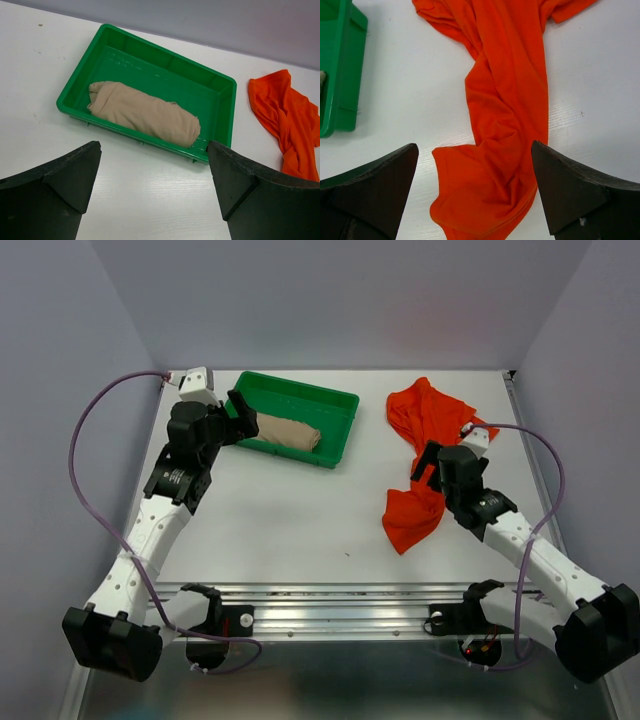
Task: Roll the t-shirts
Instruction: Pick up the T-shirt from the center of the board.
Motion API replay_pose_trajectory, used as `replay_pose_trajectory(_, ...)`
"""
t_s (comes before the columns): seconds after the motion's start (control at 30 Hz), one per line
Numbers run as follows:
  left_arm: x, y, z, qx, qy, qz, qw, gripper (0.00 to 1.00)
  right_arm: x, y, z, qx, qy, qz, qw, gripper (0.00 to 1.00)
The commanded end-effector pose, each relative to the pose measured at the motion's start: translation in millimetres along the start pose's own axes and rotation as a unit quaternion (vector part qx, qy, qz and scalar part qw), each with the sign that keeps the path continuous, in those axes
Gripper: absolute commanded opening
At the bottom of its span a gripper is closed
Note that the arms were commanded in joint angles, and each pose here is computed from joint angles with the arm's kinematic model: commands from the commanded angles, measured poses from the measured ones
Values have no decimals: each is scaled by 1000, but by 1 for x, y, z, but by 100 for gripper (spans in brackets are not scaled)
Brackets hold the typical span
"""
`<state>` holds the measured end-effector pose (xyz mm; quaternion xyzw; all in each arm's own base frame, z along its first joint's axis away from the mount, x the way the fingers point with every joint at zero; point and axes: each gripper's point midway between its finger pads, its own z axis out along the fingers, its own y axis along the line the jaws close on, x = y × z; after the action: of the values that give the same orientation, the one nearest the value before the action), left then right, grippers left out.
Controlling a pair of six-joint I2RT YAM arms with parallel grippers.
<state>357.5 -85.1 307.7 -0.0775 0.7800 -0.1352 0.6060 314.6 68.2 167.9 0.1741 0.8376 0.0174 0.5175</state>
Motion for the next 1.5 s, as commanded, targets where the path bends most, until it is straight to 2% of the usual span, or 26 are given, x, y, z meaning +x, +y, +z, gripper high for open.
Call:
replay_pose_trajectory(0.0, 5, -6, 2, 24, 7, 6, 1000, 99, -2, 18, 5, -41, -3, -1, 999, 100)
replay_pose_trajectory(0.17, 19, -6, 5, 28, 24, 1, 999, 99, 23, 15, 27, 10, 52, 5, 999, 100)
replay_pose_trajectory(0.27, 22, -6, 5, 30, 31, 3, 999, 99, 42, 8, 44, 29, 95, 31, 995, 87)
replay_pose_trajectory(0.3, 22, -6, 5, 30, 32, 4, 999, 99, 53, 3, 50, 43, 114, 30, 992, 78)
replay_pose_trajectory(0.37, 23, -6, 5, 31, 34, 5, 999, 99, 66, 3, 53, 45, 133, 33, 990, 70)
replay_pose_trajectory(0.4, 24, -6, 5, 31, 36, 7, 999, 99, 75, 6, 54, 41, 148, 43, 987, 62)
replay_pose_trajectory(0.47, 25, -5, 5, 30, 37, 7, 999, 99, 88, 14, 55, 23, 172, 55, 983, 51)
replay_pose_trajectory(0.5, 26, -5, 6, 28, 39, 7, 999, 99, 91, 17, 55, 13, 177, 58, 982, 36)
replay_pose_trajectory(0.63, 28, -6, 9, 29, 43, 2, 999, 99, 87, 32, 52, -26, 179, 67, 981, 1)
replay_pose_trajectory(0.73, 35, -16, 11, 57, 60, 3, 997, 99, 71, 52, 42, -73, 171, 65, 980, 1)
replay_pose_trajectory(0.8, 40, -26, 10, 80, 72, 5, 994, 99, 53, 79, 27, -133, 152, 58, 978, 1)
replay_pose_trajectory(1.03, 94, -78, 5, 142, 145, 7, 979, 99, 9, 138, -17, -256, 111, 45, 959, 1)
replay_pose_trajectory(1.17, 91, -74, -1, 143, 130, -13, 981, 99, -8, 186, -55, -331, 89, 24, 939, 1)
replay_pose_trajectory(1.23, 76, -64, -3, 121, 106, -14, 987, 99, -2, 203, -65, -356, 93, 20, 930, 1)
replay_pose_trajectory(1.27, 70, -58, -2, 109, 100, -15, 989, 99, 15, 217, -68, -366, 110, 9, 924, 1)
replay_pose_trajectory(1.3, 59, -49, 0, 88, 86, -18, 992, 99, 26, 222, -67, -366, 122, 2, 922, 4)
replay_pose_trajectory(1.33, 58, -43, 0, 77, 90, -16, 993, 99, 40, 226, -66, -364, 139, -11, 921, 14)
replay_pose_trajectory(1.37, 55, -40, 1, 68, 89, -14, 994, 99, 57, 234, -63, -357, 156, -31, 920, 18)
replay_pose_trajectory(1.4, 55, -39, 0, 65, 96, -12, 993, 99, 66, 228, -58, -332, 166, -43, 928, 33)
replay_pose_trajectory(1.47, 55, -38, -1, 62, 103, -7, 993, 99, 63, 219, -47, -297, 152, -38, 942, 41)
